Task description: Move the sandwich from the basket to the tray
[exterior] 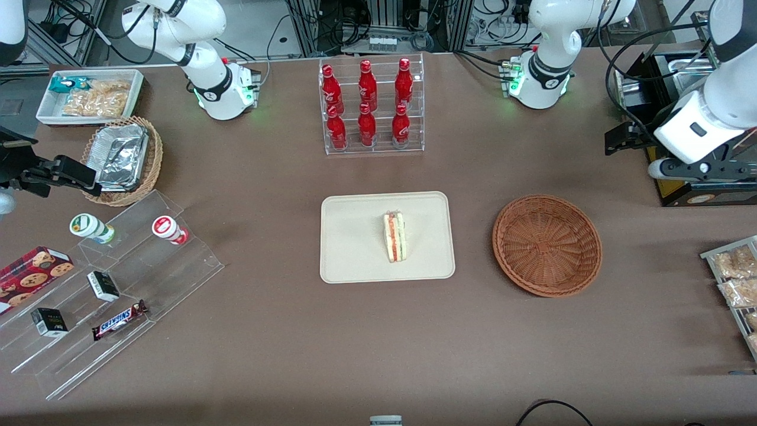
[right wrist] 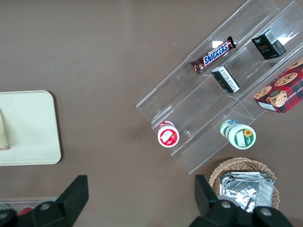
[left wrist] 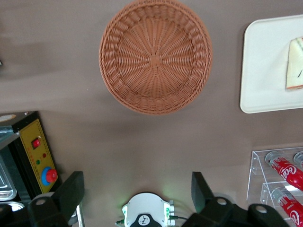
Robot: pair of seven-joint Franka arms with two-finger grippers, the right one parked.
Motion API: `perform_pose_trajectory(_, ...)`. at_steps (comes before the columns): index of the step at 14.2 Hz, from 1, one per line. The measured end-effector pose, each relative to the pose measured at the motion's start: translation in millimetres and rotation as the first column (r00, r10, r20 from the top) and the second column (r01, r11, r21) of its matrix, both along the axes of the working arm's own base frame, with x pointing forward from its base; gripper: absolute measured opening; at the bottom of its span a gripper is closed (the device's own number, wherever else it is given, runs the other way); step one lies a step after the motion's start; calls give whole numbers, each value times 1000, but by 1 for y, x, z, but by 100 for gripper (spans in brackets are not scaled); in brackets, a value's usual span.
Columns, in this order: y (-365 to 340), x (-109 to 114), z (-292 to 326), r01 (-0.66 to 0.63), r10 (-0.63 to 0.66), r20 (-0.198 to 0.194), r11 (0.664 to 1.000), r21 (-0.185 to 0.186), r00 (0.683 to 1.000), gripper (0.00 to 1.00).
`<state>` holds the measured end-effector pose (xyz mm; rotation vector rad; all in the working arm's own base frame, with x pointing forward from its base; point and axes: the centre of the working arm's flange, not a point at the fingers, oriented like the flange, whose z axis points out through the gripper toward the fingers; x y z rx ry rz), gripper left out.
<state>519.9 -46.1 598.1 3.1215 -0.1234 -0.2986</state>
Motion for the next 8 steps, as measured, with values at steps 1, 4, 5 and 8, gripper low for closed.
perform_pose_trajectory(1, 0, 1, 6, 1, -1, 14, 1000, -1, 1000, 100)
perform_pose_trajectory(4, 2, 5, 18, -2, 2, 42, 1000, -5, 999, 100)
perform_pose_trajectory(5, 4, 7, 22, -5, 5, 50, 1000, -6, 999, 100)
perform_pose_trajectory(8, 10, 9, 26, -9, 6, 63, 999, 36, 998, 100)
